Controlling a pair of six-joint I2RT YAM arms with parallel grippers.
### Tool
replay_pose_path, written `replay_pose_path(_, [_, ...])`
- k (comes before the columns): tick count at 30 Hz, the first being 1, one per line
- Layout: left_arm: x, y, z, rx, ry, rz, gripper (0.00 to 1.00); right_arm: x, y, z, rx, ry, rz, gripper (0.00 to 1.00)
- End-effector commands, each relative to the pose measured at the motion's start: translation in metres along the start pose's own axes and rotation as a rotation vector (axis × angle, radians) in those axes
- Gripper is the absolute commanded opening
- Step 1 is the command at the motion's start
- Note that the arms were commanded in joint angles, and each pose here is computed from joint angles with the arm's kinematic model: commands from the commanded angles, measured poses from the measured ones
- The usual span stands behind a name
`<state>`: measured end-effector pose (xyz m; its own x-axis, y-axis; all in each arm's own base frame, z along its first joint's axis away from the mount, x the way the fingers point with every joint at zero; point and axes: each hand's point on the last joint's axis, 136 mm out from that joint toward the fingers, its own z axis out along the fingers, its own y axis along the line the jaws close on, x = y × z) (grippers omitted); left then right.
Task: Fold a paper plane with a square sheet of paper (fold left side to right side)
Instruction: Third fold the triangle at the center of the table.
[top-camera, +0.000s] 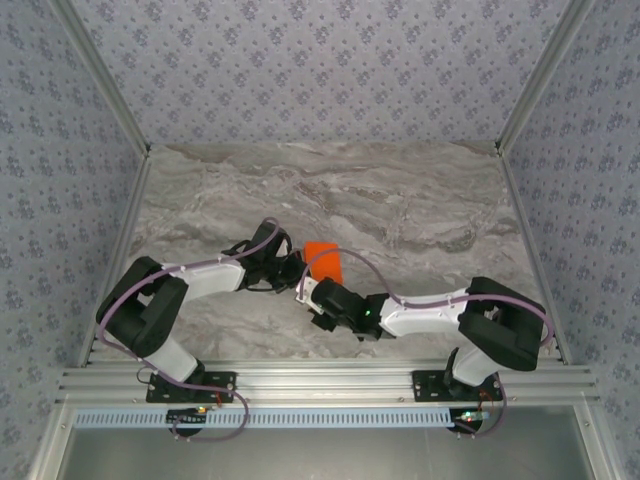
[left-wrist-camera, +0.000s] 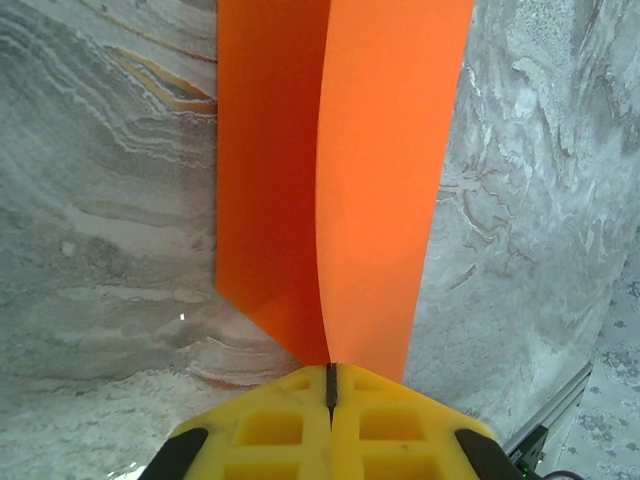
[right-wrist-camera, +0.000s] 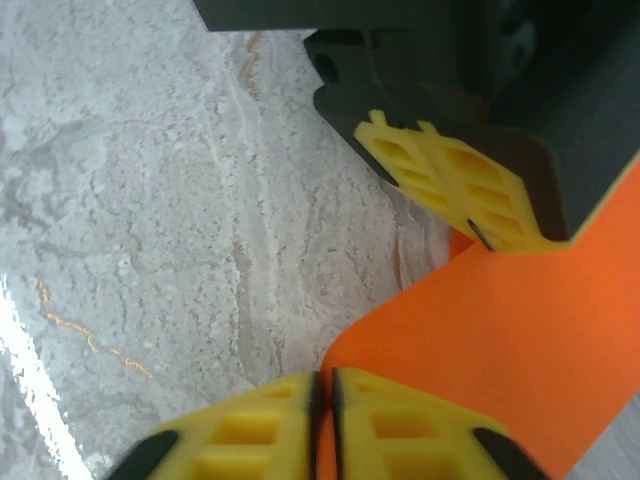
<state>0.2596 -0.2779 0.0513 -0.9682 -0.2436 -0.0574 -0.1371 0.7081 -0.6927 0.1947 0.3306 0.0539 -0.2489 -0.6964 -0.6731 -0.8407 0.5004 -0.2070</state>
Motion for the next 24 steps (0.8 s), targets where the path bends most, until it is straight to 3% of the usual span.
replay_pose_path(1, [-0.004, -0.003, -0.01, 0.01, -0.01, 0.017, 0.05, -0.001, 0.005, -0.004, -0.071, 0.006, 0.037, 0.0])
replay_pose_path(7, [-0.016, -0.004, -0.034, -0.016, -0.053, 0.068, 0.36, 0.003, 0.011, -0.004, -0.189, 0.021, 0.113, 0.0])
replay_pose_path(9, [-0.023, -0.006, -0.046, -0.044, -0.077, 0.102, 0.4, 0.001, 0.011, -0.005, -0.225, 0.019, 0.144, 0.0])
replay_pose_path(14, [-0.034, -0.031, -0.049, -0.016, -0.059, 0.196, 0.33, -0.004, 0.004, -0.006, -0.295, 0.016, 0.244, 0.0])
replay_pose_path(24, [-0.054, -0.05, 0.012, 0.008, 0.078, 0.258, 0.21, -0.006, -0.004, -0.001, -0.391, 0.034, 0.379, 0.0])
